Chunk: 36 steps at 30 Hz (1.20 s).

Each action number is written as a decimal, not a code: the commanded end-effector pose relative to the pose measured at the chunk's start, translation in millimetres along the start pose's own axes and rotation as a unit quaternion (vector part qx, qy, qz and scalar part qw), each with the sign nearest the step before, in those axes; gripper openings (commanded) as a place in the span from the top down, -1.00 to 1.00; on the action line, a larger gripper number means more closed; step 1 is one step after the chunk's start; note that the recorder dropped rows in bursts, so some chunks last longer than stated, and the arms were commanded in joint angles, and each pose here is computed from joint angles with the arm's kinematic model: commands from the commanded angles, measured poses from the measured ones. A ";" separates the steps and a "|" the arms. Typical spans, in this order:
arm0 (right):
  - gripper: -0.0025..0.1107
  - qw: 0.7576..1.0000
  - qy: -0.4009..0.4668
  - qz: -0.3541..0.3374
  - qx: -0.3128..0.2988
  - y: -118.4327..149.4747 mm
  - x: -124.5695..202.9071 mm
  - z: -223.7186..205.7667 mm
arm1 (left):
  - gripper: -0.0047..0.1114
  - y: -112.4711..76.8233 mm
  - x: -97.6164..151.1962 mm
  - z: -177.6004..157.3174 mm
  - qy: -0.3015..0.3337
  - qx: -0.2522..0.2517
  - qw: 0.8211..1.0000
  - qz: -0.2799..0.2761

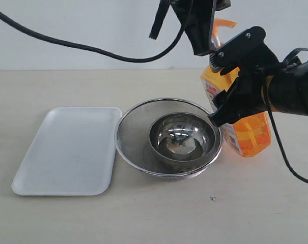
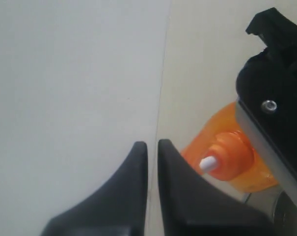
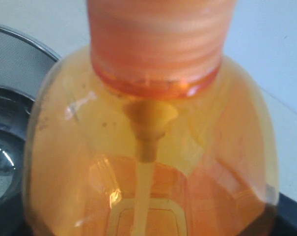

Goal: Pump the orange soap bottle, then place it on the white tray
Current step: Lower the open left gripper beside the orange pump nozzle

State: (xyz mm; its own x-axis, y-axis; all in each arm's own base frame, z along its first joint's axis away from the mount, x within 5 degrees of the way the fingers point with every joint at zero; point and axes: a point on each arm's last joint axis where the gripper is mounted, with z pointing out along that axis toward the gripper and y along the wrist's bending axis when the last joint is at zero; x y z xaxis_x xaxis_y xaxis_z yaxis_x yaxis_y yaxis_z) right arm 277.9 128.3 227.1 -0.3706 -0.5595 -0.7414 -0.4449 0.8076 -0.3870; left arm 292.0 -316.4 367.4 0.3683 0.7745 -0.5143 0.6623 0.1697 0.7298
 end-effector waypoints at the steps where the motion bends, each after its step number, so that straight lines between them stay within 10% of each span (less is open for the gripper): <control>1: 0.96 1.000 -0.017 -0.012 0.011 -5.4 -8.1 -4.2 | 0.84 9.2 -9.1 -4.1 -0.016 -0.012 1.000 0.025; 21: 0.96 1.000 -0.017 -0.013 0.010 -5.2 -8.1 -4.2 | 0.84 4.1 -10.6 11.9 0.032 0.082 0.995 0.055; 36: 0.96 1.000 -0.017 -0.013 0.007 -4.7 -8.2 -4.2 | 0.84 5.1 -12.7 19.2 0.014 0.061 0.997 0.042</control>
State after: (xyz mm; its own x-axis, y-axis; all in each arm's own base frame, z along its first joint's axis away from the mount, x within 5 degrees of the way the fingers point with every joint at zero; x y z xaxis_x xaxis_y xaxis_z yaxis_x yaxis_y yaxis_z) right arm 277.1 130.0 226.6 -0.3676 -0.5587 -0.7434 -0.4616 0.8036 -0.3757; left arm 303.3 -334.1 372.8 0.4232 0.8002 -0.4250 0.6835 0.0260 0.7295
